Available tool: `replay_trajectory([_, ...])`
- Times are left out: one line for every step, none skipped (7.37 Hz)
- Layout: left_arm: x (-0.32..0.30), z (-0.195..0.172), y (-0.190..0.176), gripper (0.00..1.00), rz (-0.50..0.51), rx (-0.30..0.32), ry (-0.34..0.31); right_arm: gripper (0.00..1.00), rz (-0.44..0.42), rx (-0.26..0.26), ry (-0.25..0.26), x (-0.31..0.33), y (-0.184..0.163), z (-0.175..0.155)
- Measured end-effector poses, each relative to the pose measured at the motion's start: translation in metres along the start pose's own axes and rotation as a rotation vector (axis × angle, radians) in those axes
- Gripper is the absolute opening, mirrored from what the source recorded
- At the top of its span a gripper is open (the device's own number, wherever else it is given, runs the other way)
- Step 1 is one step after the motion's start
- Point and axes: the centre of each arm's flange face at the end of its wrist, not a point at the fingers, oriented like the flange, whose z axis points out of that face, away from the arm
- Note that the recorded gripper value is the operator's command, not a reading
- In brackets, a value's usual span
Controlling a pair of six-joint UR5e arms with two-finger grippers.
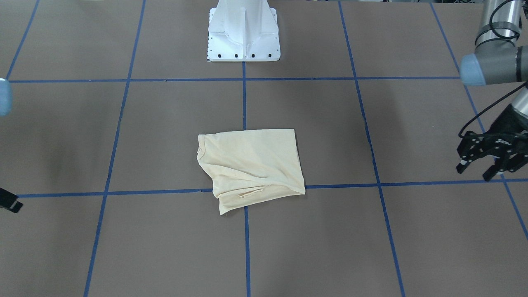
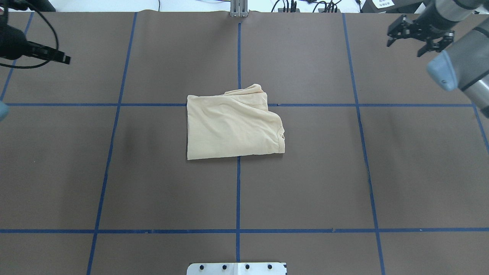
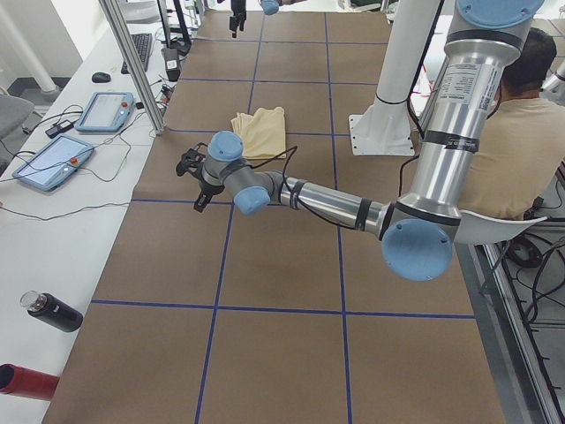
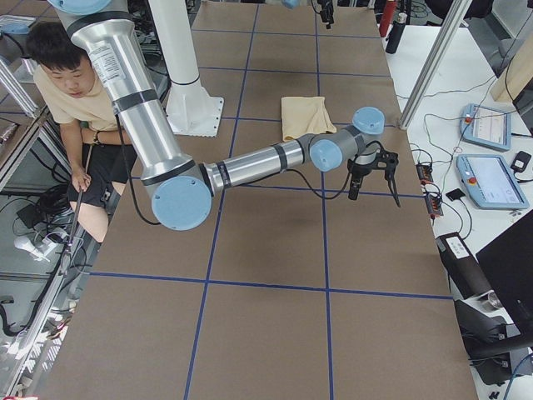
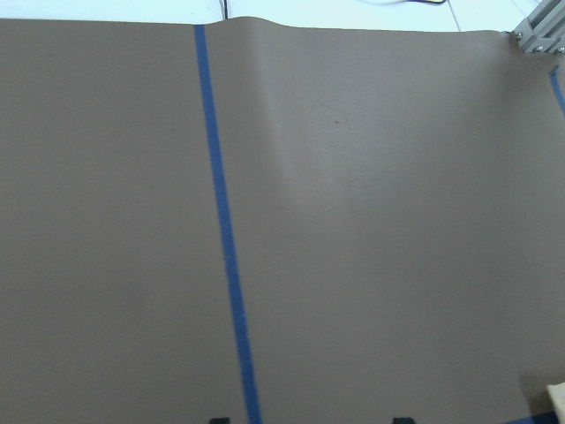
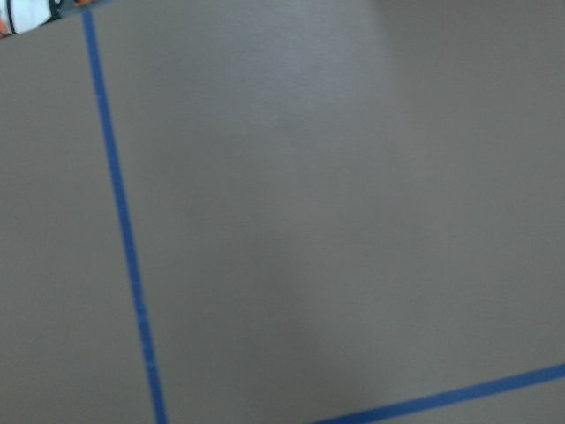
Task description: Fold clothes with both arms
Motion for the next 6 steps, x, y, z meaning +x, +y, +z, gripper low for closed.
replay_trajectory([-0.037, -0.019, 0.017, 0.77, 0.054, -0.003, -0.026, 1.0, -0.053, 0.001, 0.005, 0.066, 0.012, -0.013])
replay_trajectory([-0.07, -0.04, 0.035, 0.87, 0.079, -0.008, -0.027, 1.0, -0.116, -0.001, 0.021, 0.128, 0.027, -0.021])
replay_trajectory([-0.101, -0.062, 0.055, 0.99, 0.085, -0.011, -0.022, 1.0, -0.172, -0.004, 0.035, 0.18, 0.041, -0.027])
replay_trajectory([-0.119, -0.074, 0.069, 0.99, 0.081, -0.022, -0.022, 1.0, -0.201, -0.008, 0.042, 0.211, 0.052, -0.03])
replay_trajectory([-0.128, -0.08, 0.077, 0.99, 0.058, -0.052, -0.024, 1.0, -0.215, -0.013, 0.046, 0.226, 0.058, -0.03])
replay_trajectory([-0.131, -0.086, 0.079, 0.99, 0.026, -0.082, -0.03, 1.0, -0.229, -0.019, 0.047, 0.228, 0.061, -0.028])
